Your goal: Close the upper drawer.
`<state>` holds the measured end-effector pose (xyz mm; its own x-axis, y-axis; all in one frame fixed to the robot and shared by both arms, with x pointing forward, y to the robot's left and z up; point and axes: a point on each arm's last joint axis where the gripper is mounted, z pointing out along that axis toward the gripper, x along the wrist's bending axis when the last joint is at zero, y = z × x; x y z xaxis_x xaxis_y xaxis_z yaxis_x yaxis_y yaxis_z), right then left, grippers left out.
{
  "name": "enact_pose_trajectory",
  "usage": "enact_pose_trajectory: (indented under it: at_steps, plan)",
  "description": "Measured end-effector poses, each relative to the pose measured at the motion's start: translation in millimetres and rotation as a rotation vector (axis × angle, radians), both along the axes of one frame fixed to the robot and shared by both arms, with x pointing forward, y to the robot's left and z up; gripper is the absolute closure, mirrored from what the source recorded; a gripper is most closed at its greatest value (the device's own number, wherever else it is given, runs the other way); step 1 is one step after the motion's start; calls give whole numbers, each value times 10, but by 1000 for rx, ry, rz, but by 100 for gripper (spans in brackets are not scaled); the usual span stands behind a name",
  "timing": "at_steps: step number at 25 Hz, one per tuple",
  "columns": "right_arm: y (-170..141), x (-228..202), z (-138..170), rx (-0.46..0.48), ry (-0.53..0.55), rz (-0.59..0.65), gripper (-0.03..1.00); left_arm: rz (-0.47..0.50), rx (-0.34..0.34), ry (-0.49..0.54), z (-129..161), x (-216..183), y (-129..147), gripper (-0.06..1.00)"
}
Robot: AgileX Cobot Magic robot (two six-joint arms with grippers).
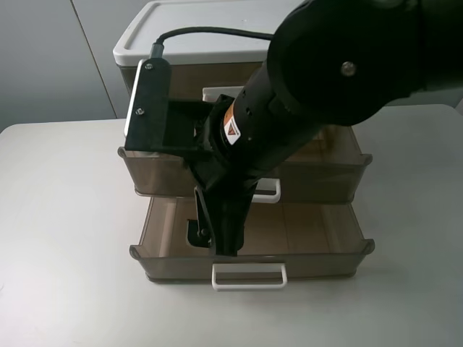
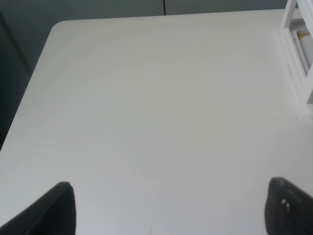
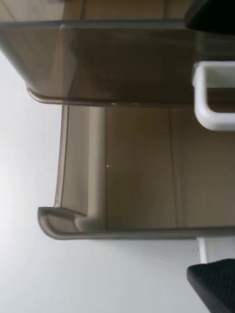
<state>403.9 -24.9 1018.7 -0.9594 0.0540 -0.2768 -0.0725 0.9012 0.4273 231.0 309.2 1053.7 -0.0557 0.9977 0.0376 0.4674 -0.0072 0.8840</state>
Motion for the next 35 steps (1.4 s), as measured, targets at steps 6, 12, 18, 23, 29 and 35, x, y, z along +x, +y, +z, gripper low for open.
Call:
enact_pose_trajectory:
  at_steps: [6,12,18,23,29,35]
  plan:
    - [-186,-135,134,-9,101,-104,27,0,0,0,0,0,0,20]
    - [-451,-328,-51,-83,207,-158,27,0,0,0,0,0,0,20]
    - [-530,-411,-106,-86,257,-173,27,0,0,0,0,0,0,20]
    - [-486,-387,-157,-68,239,-147,27,0,0,0,0,0,0,20]
    - [-424,-340,-266,-84,215,-108,27,0,0,0,0,0,0,20]
    - [-422,-214,-321,-74,179,-123,27,0,0,0,0,0,0,20]
